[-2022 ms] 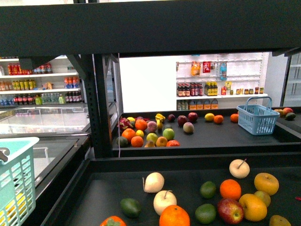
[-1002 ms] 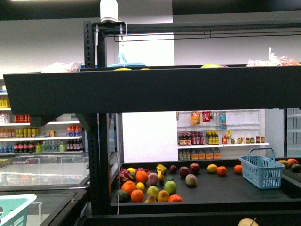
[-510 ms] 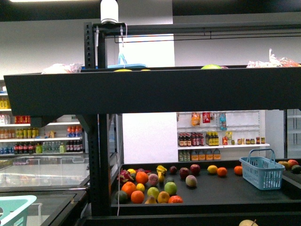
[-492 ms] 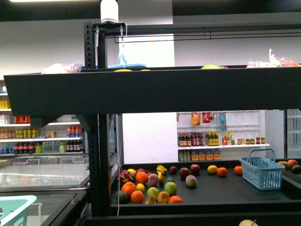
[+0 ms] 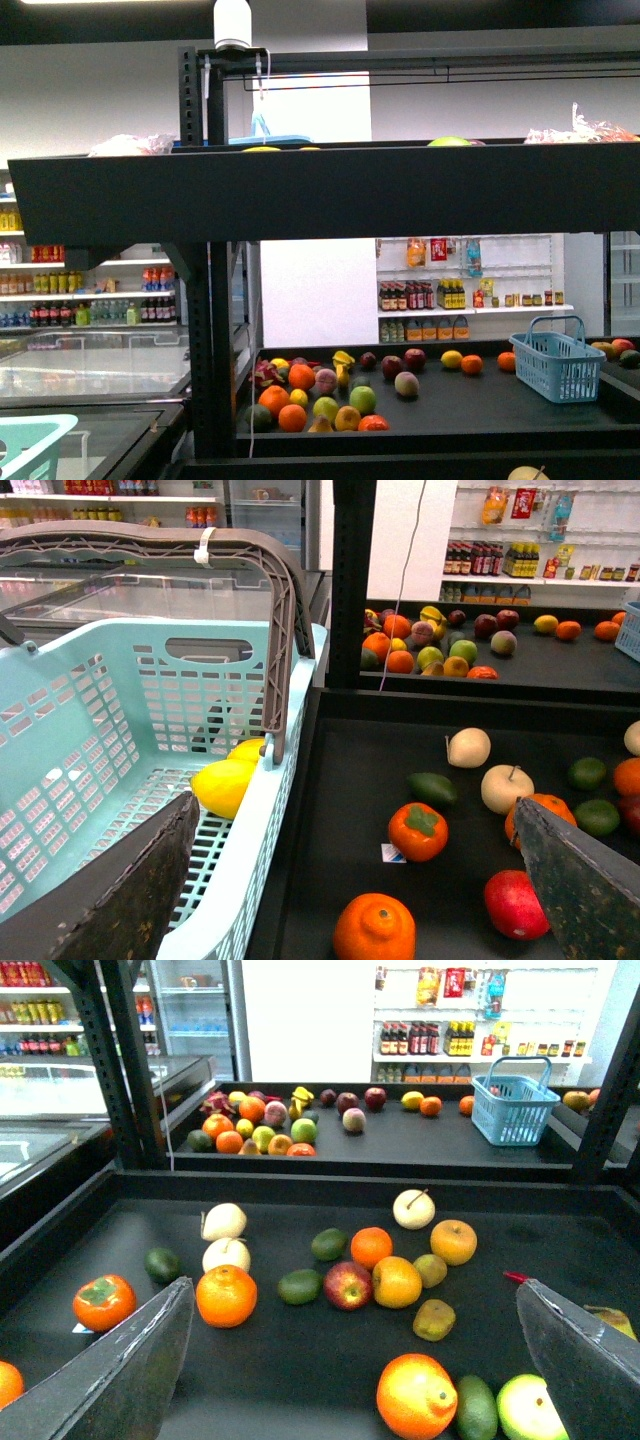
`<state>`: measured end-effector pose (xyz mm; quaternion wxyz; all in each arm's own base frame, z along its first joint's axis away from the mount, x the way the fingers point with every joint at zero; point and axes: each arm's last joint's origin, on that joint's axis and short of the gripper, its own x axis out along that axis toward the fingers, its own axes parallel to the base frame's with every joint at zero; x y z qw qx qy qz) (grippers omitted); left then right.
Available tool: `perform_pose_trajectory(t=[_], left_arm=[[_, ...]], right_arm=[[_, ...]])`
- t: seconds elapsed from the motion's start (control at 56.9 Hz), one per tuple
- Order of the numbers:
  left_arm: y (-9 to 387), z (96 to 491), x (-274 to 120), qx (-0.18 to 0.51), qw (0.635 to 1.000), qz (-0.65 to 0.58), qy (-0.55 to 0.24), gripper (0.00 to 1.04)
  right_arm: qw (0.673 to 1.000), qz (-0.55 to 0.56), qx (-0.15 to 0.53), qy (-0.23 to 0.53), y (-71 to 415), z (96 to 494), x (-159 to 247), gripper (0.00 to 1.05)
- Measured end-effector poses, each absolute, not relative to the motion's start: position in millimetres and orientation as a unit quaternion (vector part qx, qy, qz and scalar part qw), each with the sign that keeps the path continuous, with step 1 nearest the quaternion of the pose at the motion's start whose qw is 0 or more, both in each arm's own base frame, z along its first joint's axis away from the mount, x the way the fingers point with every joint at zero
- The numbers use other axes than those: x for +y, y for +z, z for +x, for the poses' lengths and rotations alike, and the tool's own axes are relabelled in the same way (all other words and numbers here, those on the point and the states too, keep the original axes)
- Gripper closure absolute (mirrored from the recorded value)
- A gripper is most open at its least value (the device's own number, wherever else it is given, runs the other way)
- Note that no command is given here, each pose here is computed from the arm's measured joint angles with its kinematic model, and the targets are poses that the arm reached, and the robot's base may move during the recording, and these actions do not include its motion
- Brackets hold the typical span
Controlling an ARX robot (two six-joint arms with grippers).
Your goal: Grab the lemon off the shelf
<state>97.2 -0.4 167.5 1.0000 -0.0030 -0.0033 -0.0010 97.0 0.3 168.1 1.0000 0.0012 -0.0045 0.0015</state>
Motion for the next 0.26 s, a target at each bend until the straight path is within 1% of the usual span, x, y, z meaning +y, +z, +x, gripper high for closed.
perform_pose_trajectory(t=[0.264], left_arm=[[167.5, 97.2, -0.4, -0.003, 1.000, -0.003, -0.001, 0.08]], right_arm=[[1.000, 0.001, -0.004, 0.001, 168.1, 97.0, 0.2, 0.07]])
